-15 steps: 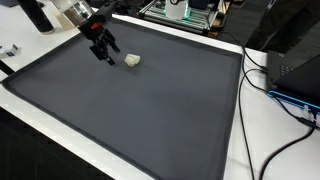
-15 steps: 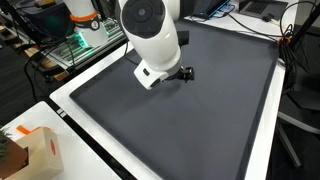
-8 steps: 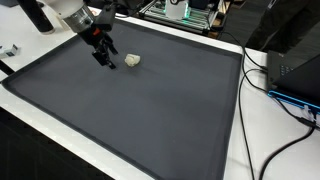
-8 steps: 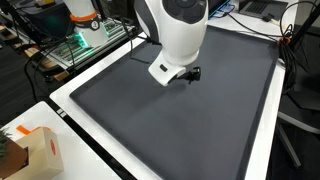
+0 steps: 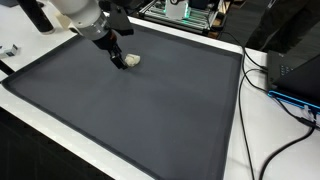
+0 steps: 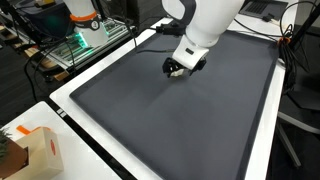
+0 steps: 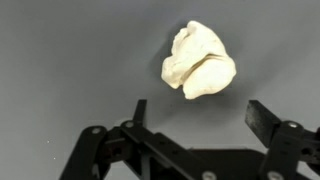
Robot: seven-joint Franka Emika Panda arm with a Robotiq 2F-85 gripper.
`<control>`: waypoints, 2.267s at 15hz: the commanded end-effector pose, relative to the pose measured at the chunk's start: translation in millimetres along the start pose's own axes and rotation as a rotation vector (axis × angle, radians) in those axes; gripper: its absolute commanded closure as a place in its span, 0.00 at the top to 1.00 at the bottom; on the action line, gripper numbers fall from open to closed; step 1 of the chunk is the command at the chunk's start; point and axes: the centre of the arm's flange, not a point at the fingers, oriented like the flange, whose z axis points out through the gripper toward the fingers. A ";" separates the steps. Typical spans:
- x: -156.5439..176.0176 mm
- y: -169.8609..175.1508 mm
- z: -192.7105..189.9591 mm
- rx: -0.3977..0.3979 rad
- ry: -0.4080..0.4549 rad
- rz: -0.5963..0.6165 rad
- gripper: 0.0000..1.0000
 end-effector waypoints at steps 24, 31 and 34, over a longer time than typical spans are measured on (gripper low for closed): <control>-135.2 -49.7 -9.5 -0.290 0.465 -0.756 1.00; -138.8 -12.6 -47.8 -0.078 0.249 -0.925 1.00; -134.3 10.4 -70.3 0.027 0.217 -0.940 1.00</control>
